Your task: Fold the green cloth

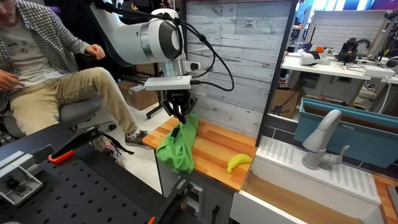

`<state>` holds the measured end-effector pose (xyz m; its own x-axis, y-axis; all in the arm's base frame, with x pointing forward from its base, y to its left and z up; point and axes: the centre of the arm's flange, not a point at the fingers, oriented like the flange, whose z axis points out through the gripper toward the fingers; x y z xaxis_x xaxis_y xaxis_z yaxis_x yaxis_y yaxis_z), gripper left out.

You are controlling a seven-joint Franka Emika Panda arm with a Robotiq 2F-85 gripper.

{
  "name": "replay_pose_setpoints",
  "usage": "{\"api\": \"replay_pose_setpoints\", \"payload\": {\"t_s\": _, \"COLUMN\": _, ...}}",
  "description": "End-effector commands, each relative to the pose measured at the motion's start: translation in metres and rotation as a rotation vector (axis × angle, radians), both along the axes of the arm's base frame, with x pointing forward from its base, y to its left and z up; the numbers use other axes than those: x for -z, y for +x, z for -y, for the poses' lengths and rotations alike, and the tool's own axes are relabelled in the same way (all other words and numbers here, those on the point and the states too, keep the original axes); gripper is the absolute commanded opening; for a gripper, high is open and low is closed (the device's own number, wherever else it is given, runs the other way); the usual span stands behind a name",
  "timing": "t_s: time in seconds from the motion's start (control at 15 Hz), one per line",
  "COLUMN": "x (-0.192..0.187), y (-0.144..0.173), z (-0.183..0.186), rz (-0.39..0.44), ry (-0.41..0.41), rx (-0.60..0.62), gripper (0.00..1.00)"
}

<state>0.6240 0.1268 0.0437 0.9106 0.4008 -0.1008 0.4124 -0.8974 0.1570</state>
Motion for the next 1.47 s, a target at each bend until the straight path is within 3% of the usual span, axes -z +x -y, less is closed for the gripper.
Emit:
{"api": "replay_pose_setpoints", "payload": {"t_s": 0.0, "x": 0.018, "y": 0.035, "z": -0.012, "rz": -0.069, "ry": -0.010, "rx": -0.075, "gripper": 0.02}}
{"api": "replay_pose_setpoints", "payload": {"t_s": 0.4, "x": 0.050, "y": 0.057, "z": -0.025, "rz": -0.151, "ry": -0.030, "rx": -0.139, "gripper": 0.02}}
{"api": "replay_pose_setpoints", "payload": {"t_s": 0.93, "x": 0.082, "y": 0.059, "z": -0.017, "rz": -0.163, "ry": -0.032, "rx": -0.156, "gripper": 0.02}}
{"api": "replay_pose_setpoints", "payload": {"t_s": 1.0, "x": 0.083, "y": 0.059, "z": -0.016, "rz": -0.163, "ry": -0.034, "rx": -0.157, "gripper": 0.33}}
{"api": "replay_pose_setpoints", "payload": {"t_s": 1.07, "x": 0.083, "y": 0.058, "z": -0.016, "rz": -0.162, "ry": -0.035, "rx": -0.155, "gripper": 0.34}}
{"api": "replay_pose_setpoints", "payload": {"t_s": 1.4, "x": 0.085, "y": 0.053, "z": -0.013, "rz": -0.160, "ry": -0.033, "rx": -0.150, "gripper": 0.68}}
